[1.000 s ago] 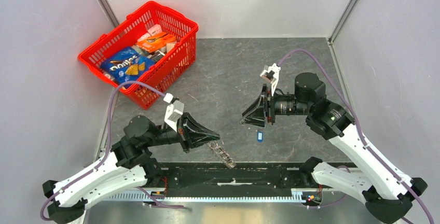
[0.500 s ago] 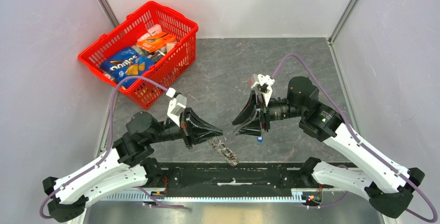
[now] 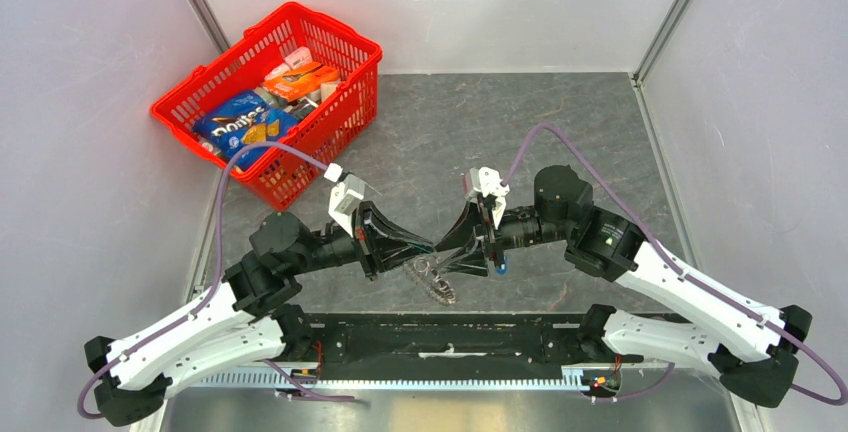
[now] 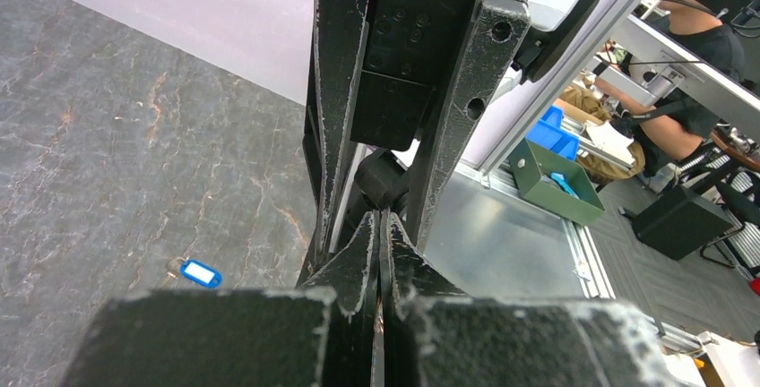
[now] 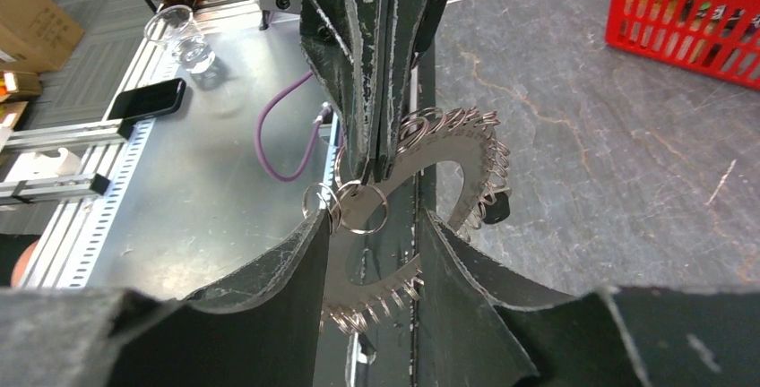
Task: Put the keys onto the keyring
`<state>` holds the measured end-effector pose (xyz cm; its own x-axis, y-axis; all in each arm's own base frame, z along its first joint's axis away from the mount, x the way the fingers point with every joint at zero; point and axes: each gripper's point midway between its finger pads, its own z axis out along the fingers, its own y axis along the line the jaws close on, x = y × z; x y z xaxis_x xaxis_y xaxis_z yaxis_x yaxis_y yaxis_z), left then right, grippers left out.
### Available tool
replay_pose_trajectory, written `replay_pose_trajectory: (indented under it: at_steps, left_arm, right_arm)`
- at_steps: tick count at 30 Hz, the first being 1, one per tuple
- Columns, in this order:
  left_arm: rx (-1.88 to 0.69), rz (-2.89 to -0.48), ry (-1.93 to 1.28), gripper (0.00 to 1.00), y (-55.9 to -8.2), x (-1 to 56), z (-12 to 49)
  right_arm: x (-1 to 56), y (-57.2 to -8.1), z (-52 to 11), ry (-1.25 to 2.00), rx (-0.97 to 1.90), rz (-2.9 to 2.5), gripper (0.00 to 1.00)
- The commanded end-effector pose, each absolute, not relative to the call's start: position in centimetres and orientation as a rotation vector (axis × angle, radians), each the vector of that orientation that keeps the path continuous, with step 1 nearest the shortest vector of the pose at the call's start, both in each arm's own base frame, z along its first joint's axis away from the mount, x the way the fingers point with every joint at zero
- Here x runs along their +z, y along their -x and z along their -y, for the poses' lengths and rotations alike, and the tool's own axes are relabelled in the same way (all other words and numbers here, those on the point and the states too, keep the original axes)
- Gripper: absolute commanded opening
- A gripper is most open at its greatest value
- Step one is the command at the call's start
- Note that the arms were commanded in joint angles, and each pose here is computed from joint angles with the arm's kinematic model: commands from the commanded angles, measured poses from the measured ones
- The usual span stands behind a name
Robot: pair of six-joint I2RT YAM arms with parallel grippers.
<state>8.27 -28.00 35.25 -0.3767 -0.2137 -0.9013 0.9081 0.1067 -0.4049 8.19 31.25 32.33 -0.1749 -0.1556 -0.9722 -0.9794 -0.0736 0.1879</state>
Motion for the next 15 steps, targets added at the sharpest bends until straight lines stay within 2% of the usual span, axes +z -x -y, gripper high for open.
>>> replay_pose_trajectory:
  at_steps: [1,15]
  left_arm:
    - [-1.502,-1.278,-0.661,0.02,-8.3,39.9,27.3]
    - [-1.500,-1.276,-0.643,0.02,-8.4,39.9,27.2]
  right_arm:
    - [34.3,-9.0,-31.7,1.253,1.276,-1.305,0.48]
    - [36.3,-8.6,-32.1,1.194,1.318,-1.209,0.44]
